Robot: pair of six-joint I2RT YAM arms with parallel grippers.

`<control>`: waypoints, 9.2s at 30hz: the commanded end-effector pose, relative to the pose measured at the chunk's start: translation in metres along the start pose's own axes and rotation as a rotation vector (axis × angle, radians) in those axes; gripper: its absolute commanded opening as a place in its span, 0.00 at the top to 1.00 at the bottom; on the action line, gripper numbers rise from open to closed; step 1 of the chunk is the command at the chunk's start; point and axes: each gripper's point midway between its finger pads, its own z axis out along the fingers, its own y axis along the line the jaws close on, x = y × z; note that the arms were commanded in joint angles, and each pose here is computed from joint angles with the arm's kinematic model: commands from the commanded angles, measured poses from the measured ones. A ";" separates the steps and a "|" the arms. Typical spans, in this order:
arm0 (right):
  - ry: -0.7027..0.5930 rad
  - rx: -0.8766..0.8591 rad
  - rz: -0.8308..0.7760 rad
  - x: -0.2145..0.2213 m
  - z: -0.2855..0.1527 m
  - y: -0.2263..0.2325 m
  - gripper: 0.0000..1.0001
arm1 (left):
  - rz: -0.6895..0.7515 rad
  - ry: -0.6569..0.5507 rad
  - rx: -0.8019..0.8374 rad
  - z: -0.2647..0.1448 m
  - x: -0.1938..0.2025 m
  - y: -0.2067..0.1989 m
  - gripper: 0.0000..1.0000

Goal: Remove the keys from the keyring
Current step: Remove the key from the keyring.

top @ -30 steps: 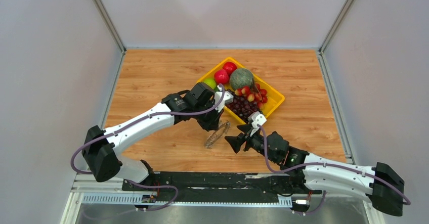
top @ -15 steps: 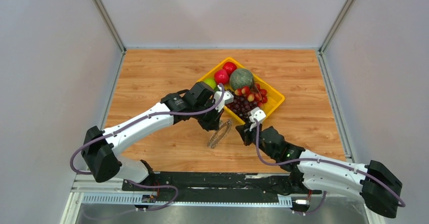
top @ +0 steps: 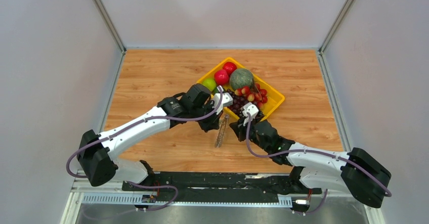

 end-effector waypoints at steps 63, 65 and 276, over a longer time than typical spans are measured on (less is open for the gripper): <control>-0.371 -0.362 -0.328 -0.077 0.008 0.059 0.80 | 0.175 -0.118 -0.019 -0.015 -0.010 0.013 1.00; -0.361 -0.363 -0.332 -0.075 0.011 0.059 0.81 | 0.174 -0.121 -0.017 -0.015 -0.011 0.013 1.00; -0.346 -0.468 -0.723 -0.036 0.003 0.088 1.00 | 0.054 -0.078 0.044 -0.006 0.003 0.012 1.00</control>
